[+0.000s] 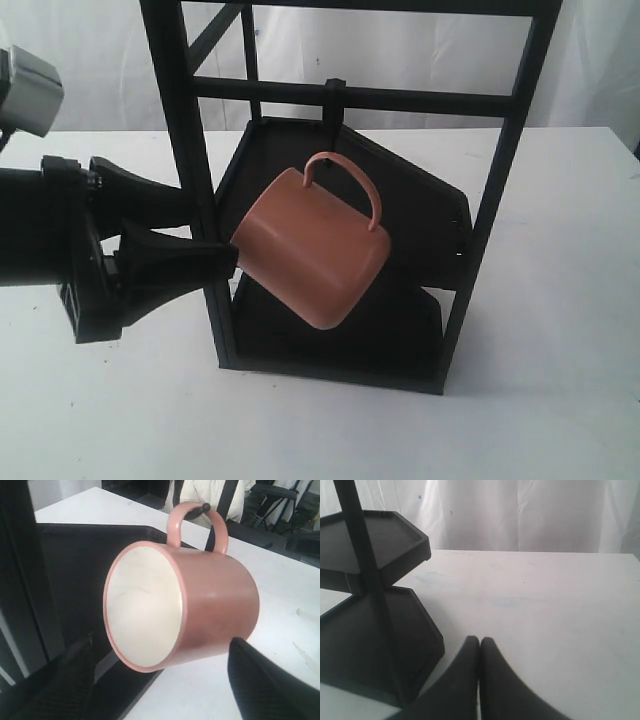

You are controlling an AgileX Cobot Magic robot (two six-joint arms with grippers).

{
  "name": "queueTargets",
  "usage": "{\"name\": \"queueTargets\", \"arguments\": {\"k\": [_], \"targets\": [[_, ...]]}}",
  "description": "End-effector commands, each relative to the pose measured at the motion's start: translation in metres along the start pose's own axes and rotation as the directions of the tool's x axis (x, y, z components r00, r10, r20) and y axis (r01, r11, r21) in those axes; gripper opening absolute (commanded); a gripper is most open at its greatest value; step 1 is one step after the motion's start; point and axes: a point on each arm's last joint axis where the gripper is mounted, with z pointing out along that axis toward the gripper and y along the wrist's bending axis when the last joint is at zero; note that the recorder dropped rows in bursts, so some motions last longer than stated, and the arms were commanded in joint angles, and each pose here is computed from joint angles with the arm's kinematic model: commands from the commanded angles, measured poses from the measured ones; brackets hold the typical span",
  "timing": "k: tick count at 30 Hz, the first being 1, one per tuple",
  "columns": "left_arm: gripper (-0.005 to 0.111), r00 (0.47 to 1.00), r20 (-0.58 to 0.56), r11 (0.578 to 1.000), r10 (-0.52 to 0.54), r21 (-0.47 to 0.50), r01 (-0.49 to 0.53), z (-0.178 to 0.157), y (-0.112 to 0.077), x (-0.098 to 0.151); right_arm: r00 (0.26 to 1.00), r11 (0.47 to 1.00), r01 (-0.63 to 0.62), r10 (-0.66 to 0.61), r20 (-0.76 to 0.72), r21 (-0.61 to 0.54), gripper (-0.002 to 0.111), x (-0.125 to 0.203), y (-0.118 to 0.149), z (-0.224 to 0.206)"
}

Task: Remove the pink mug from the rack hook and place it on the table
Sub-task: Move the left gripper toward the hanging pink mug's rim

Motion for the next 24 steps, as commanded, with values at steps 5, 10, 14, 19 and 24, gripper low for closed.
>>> {"name": "queueTargets", "arguments": {"k": [5, 10, 14, 19, 24], "targets": [[0.076, 0.998, -0.021, 0.996, 0.061, 0.07, -0.059, 0.014, -0.009, 0.002, 1.0, 1.0, -0.008, 0.008, 0.008, 0.004, 0.0, 0.001, 0.0, 0.0], [0.076, 0.997, -0.008, 0.996, 0.071, 0.06, -0.071, 0.022, -0.008, 0.002, 1.0, 1.0, -0.008, 0.008, 0.008, 0.004, 0.0, 0.001, 0.0, 0.0], [0.076, 0.998, -0.019, 0.997, 0.067, 0.042, -0.066, 0.026, -0.003, 0.003, 1.0, 1.0, -0.008, 0.008, 0.008, 0.004, 0.0, 0.001, 0.0, 0.0], [0.076, 0.997, -0.001, 0.996, 0.079, 0.045, -0.079, 0.028, -0.001, -0.004, 1.0, 1.0, -0.008, 0.008, 0.008, 0.004, 0.0, 0.001, 0.0, 0.0], [0.076, 0.997, 0.017, 0.992, 0.071, 0.108, -0.072, 0.032, -0.003, -0.009, 1.0, 1.0, -0.008, 0.008, 0.008, 0.004, 0.0, 0.001, 0.0, 0.0]]}}
